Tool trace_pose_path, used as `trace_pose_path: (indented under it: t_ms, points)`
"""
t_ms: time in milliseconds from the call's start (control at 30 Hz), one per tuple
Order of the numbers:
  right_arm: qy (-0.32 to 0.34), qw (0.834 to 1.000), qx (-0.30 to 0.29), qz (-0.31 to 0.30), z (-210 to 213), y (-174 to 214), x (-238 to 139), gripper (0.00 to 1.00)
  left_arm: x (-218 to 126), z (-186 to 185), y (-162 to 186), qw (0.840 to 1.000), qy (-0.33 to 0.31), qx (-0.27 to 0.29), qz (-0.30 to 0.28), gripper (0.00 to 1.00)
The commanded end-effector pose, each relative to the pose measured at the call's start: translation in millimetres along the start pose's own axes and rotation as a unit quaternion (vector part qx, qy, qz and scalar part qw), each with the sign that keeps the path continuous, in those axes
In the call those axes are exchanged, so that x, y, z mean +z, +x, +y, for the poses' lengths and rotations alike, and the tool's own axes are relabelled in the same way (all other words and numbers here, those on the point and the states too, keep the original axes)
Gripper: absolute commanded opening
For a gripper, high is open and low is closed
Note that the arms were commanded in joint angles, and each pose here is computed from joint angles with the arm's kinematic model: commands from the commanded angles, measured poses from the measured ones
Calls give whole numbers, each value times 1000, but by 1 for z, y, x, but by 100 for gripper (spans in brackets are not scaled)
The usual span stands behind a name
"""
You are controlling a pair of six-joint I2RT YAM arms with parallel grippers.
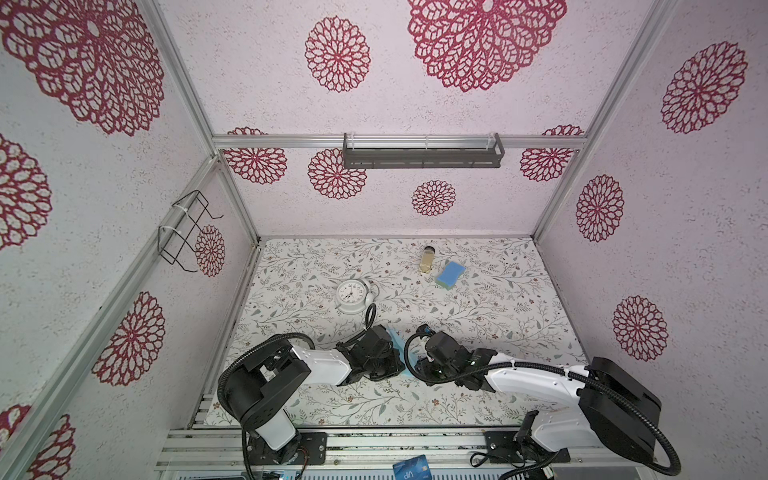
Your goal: Fold a paper plane with a square sheet of paper (fold left side to right side)
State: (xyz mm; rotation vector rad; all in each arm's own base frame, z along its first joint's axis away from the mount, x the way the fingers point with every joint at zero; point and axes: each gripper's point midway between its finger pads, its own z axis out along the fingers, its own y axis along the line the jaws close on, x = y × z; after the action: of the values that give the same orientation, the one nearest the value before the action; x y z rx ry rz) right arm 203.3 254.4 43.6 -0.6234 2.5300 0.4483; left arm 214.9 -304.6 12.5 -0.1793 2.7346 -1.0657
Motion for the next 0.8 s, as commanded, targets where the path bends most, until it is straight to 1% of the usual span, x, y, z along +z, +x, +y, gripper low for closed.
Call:
trace_pose_path:
  t_ms: [0, 167, 467, 767]
  points:
    - [-3, 1000, -15, -23, 9, -17, -1, 41, 2, 10, 0, 1000, -19, -5, 3, 0]
    - [-10, 1000, -16, -23, 14, -15, -3, 41, 3, 10, 1, 1000, -18, -6, 4, 0]
    - [-19, 999, -6, -43, 15, -13, -21, 48, 3, 12, 2, 1000, -17, -6, 6, 0]
    - [-3, 999, -12, -37, 8, -7, -11, 46, 4, 11, 1, 1000, -15, -6, 6, 0]
